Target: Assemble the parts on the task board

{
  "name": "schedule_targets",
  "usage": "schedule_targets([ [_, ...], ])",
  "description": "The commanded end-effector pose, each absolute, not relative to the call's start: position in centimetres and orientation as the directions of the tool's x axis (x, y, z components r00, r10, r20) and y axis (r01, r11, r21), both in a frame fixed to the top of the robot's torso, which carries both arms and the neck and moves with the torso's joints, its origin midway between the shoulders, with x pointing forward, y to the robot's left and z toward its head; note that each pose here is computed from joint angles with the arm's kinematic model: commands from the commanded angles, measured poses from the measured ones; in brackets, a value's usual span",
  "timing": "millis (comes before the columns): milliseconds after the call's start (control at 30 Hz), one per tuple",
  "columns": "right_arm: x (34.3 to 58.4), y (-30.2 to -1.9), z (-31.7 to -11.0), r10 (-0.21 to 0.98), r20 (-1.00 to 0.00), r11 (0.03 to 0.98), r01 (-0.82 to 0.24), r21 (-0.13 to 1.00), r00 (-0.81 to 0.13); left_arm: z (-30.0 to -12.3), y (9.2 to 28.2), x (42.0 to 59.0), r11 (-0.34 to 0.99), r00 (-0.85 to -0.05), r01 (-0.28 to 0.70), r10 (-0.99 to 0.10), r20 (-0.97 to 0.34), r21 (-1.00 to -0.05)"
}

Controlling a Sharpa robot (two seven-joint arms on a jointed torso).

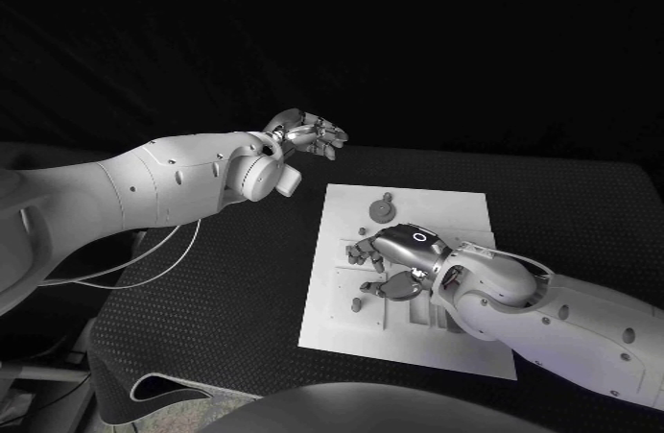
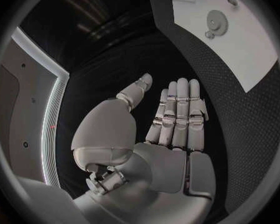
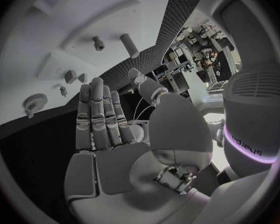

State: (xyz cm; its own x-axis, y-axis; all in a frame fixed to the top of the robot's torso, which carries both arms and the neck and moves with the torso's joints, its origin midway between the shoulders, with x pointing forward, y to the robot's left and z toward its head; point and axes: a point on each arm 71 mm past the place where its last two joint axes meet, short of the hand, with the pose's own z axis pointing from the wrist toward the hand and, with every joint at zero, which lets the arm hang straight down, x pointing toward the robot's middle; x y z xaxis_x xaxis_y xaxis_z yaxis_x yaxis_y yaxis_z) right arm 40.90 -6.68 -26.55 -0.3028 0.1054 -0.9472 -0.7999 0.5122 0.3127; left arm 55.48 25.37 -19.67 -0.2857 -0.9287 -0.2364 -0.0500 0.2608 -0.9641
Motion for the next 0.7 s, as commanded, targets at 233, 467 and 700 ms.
schedule_targets([
  [233, 43.8, -10.3, -22.8, 0.314, -0.855, 0.572, -0.637, 0.517, -0.412, -19.5, 25.7, 55.4, 0.253, -0.286, -0.042, -0.930, -0.231, -0.967],
  [467, 45.9, -14.2, -21.1, 0.335, -0.814, 0.664, -0.494, 0.562, -0.475, -19.5, 25.8, 55.5, 0.250, -0.283, -0.044, -0.932, -0.228, -0.967],
  [700, 46.5, -17.7, -21.5, 0.353, -0.730, 0.749, -0.291, 0.595, -0.585, -19.5, 25.8, 55.6, 0.248, -0.285, -0.042, -0.932, -0.226, -0.968],
])
